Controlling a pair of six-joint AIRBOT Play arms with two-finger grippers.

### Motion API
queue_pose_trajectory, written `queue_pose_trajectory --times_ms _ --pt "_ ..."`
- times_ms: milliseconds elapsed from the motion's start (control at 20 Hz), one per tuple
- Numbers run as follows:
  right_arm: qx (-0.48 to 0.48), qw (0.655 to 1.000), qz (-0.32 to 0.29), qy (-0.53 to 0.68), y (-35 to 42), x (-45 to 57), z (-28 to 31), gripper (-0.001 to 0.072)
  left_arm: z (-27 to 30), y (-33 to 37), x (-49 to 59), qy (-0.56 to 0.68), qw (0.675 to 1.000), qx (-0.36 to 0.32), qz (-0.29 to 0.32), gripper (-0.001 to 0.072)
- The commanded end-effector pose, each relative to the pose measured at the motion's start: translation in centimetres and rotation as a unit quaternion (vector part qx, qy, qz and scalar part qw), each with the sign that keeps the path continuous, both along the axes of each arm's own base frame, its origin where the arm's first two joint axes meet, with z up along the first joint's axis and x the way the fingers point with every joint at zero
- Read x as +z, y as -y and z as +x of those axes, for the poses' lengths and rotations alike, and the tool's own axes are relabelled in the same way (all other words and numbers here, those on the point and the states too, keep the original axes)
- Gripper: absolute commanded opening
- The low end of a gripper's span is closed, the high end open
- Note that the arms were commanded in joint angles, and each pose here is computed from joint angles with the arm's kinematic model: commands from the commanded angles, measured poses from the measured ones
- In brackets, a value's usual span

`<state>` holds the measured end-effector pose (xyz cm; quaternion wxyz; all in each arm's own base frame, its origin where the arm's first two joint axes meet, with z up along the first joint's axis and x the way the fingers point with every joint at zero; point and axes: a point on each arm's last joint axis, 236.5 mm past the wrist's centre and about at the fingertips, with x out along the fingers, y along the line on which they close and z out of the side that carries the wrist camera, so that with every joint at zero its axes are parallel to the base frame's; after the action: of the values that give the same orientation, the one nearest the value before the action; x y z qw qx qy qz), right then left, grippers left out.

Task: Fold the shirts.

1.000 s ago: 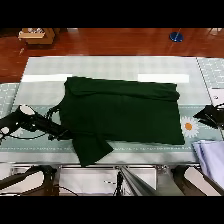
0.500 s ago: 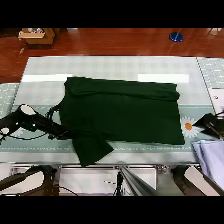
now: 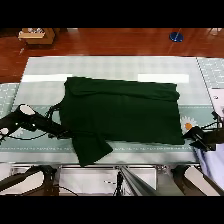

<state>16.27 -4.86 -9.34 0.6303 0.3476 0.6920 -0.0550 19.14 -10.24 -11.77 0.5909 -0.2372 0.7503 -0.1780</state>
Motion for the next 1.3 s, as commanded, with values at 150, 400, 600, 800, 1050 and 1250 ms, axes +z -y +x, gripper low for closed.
queue_pose_trajectory --times_ms 150,400,600,800,1050,1250 --pt "-0.047 0.997 0.032 0.043 -2.2 -1.6 1.7 0.0592 0.2 -0.1 0.0 0.008 1.000 -0.003 0.000 0.0033" --pt "-0.064 0.997 0.035 0.035 -2.5 -2.2 1.5 0.0240 0.3 -0.1 -0.1 0.014 1.000 -0.009 0.000 0.0033" --pt "-0.039 0.994 0.081 0.069 -4.4 -0.8 2.4 0.0021 0.7 0.0 0.6 0.023 1.000 -0.017 -0.004 0.0033" --pt "0.001 0.981 0.112 0.156 -4.8 3.5 5.9 0.0021 6.8 0.1 7.6 0.156 0.988 -0.015 -0.009 0.0033" --pt "-0.061 0.934 0.098 0.339 -1.6 13.3 15.3 0.0021 15.9 -1.6 18.7 0.367 0.929 0.030 0.029 0.0032" --pt "-0.075 0.913 0.074 0.393 0.3 17.3 18.0 0.0020 19.5 -1.3 20.5 0.391 0.916 0.091 0.001 0.0032"
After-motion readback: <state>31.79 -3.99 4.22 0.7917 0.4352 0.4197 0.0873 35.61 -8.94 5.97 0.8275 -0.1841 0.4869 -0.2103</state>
